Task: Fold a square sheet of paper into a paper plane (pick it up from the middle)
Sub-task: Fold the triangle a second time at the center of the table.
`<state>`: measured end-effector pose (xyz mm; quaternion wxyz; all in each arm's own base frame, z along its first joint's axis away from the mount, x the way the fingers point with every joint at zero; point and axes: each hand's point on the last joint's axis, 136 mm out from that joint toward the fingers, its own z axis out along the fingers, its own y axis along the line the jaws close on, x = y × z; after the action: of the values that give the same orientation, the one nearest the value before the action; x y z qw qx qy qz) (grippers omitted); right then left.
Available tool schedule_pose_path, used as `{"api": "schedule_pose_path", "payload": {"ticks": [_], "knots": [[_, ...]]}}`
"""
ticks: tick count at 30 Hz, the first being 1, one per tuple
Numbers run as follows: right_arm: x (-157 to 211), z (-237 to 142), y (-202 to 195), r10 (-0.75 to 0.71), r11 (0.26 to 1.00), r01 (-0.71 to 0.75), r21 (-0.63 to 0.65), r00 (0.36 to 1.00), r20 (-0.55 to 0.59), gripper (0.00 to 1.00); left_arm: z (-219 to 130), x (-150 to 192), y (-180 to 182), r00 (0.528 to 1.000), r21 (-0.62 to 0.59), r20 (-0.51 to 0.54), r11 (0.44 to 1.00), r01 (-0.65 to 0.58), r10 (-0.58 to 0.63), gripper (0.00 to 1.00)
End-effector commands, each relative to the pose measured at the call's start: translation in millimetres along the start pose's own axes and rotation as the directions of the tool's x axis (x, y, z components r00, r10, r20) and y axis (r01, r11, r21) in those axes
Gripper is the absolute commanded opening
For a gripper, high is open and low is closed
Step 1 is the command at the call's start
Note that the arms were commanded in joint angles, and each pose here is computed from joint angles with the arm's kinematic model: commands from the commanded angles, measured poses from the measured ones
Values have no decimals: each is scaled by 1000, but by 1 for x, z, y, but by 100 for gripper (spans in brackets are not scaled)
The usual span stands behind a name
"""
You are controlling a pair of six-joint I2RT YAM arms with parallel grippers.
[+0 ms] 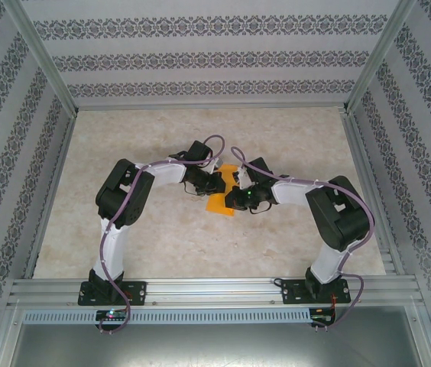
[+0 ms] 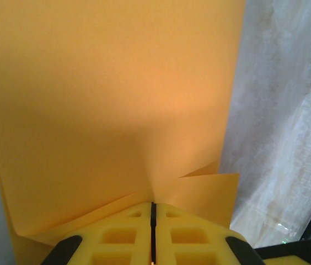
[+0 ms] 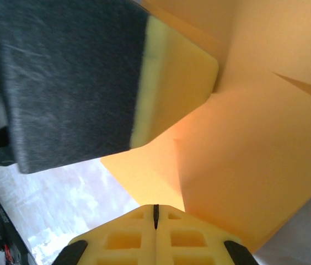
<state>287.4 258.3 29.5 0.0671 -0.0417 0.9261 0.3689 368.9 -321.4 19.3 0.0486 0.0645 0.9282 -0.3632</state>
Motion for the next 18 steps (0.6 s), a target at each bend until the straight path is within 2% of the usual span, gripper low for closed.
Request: {"api": "schedule_pose_path", "payload": {"ticks": [1,8,18], "knots": [[1,3,-10,-18,998,19,55,1000,-17,2,26,34,58,993,-142,-89,988,65,-78,10],[6,1,-20,-21,995,24,99,999,-30,2,28,35,60,992,-140,-94,988,69,-83,10],[18,4,-24,-3,997,7,75,999,-51,2,29,36,66,991,-148,-98,986,74,-89,10]]}}
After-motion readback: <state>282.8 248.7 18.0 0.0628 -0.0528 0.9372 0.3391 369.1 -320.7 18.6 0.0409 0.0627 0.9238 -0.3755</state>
